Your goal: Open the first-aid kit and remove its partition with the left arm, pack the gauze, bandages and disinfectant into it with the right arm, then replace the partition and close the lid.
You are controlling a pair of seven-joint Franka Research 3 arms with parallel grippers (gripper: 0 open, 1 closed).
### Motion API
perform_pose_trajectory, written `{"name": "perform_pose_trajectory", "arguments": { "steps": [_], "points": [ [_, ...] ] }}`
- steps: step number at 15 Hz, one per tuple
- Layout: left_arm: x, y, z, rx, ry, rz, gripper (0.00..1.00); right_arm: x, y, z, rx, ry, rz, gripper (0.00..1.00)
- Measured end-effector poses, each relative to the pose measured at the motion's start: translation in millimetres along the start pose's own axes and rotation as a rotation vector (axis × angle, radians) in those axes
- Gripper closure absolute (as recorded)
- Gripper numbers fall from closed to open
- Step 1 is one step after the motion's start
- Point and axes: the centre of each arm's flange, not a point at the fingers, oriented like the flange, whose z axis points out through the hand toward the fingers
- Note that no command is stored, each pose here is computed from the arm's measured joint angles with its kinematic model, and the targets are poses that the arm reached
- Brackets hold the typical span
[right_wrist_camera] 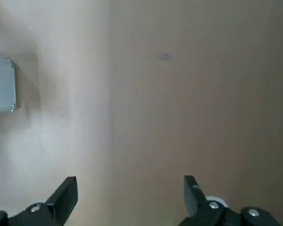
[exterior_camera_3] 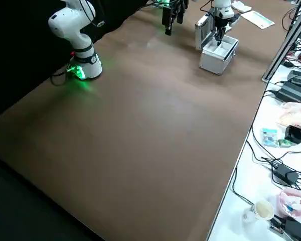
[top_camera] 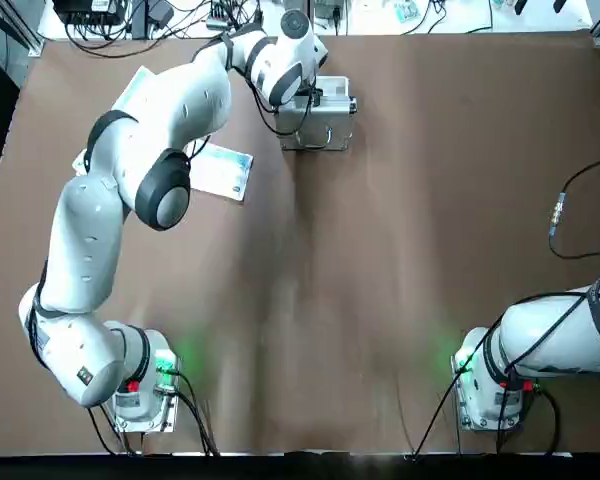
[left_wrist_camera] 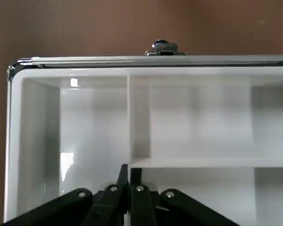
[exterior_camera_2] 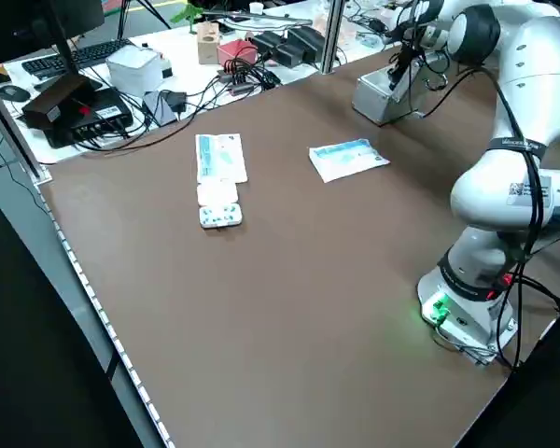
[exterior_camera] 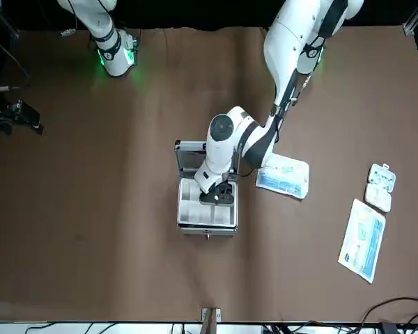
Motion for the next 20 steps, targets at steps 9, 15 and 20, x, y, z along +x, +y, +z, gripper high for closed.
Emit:
{"name": "perform_pose_trajectory", "arguments": {
  "steps": [9,15,20],
  "points": [
    [-0.9,-0.8,5.6,0.004,-0.001,0.002,0.78,0.1,-0.7,-0.1,0.0,0.001,-0.001,0.01],
    [14.8,-1.0,-31.1,0.007,0.011,-0.012,0.33,0.3,-4.9,0.1,0.0,0.001,-0.009,0.01],
    [31.4,-14.9,-116.3,0.006,-0.031,-0.075,0.27,1.7,-16.1,5.5,0.001,-0.009,-0.028,0.01]
  ]
}}
